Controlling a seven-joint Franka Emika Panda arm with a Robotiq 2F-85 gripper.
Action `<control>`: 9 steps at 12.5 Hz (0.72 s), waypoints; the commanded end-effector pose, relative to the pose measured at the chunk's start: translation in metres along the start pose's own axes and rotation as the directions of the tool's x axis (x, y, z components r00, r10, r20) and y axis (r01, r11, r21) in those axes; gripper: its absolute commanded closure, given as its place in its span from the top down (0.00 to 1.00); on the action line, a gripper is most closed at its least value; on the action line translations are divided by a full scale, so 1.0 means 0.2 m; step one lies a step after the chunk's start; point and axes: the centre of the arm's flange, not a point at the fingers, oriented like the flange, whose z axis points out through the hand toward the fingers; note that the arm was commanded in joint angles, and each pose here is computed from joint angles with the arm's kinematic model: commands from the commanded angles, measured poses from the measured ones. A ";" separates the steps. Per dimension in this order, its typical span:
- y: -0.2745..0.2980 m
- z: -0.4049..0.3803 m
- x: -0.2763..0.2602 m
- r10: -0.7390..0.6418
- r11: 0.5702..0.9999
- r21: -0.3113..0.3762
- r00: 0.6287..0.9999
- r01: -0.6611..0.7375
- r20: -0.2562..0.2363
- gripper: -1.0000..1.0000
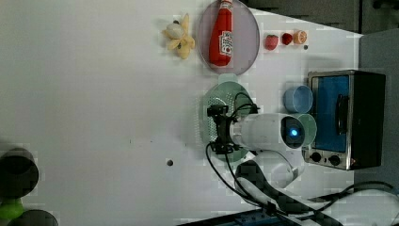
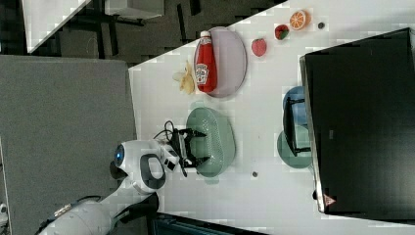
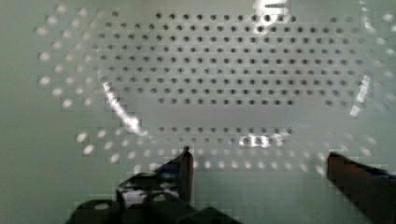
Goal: Drag strainer right to left.
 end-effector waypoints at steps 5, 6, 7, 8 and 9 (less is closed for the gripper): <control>-0.16 -0.01 -0.29 0.057 0.998 -0.025 0.998 -0.057 0.018 1.00; -0.17 -0.01 -0.34 0.055 0.998 -0.040 0.998 -0.054 0.021 1.00; -0.18 -0.02 -0.39 0.045 0.998 -0.042 0.999 -0.044 0.025 1.00; -0.20 -0.02 -0.44 0.040 0.999 -0.035 0.999 -0.039 0.033 1.00; -0.21 -0.01 -0.50 0.035 0.999 -0.032 0.999 -0.034 0.039 1.00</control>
